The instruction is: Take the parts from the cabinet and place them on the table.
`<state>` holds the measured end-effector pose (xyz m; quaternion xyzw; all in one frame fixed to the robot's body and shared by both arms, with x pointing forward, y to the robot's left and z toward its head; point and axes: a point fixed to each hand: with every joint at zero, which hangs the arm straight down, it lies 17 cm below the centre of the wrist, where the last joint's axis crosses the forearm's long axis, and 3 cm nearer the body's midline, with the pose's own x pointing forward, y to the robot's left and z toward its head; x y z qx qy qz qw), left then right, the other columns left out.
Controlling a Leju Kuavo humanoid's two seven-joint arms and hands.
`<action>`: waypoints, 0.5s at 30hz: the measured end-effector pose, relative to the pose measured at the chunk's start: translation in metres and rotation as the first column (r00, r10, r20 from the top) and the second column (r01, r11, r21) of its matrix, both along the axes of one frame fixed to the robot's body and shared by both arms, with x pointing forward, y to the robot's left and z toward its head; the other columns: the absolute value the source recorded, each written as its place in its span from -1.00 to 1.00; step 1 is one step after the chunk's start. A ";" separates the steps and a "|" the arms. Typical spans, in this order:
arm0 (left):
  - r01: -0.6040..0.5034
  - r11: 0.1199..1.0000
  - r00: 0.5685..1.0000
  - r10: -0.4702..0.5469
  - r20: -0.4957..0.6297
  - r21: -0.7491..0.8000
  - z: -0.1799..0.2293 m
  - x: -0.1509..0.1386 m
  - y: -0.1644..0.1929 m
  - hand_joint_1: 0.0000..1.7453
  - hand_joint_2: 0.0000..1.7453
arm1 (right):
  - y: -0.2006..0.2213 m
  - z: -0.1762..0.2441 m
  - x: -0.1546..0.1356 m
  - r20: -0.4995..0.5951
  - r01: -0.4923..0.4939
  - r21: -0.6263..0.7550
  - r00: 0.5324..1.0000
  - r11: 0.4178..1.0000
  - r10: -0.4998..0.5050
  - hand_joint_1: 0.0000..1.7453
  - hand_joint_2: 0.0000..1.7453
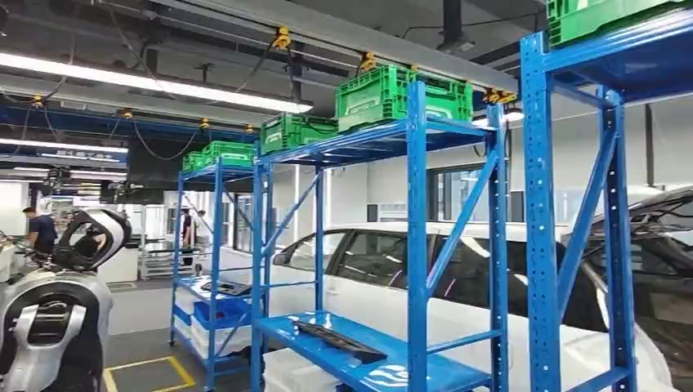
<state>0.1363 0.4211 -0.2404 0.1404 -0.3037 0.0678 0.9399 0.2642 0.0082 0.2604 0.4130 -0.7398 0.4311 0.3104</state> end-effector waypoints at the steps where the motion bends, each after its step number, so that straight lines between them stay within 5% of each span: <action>1: 0.007 1.000 1.000 -0.007 -0.002 -0.003 0.000 -0.002 -0.001 -1.00 1.00 | -0.001 -0.001 0.000 -0.001 0.001 -0.002 1.000 1.000 -0.001 1.00 1.00; 15: 0.011 1.000 1.000 -0.011 -0.008 0.003 0.000 0.002 0.000 -1.00 1.00 | -0.002 0.000 -0.004 0.011 0.009 0.009 1.000 1.000 -0.009 1.00 1.00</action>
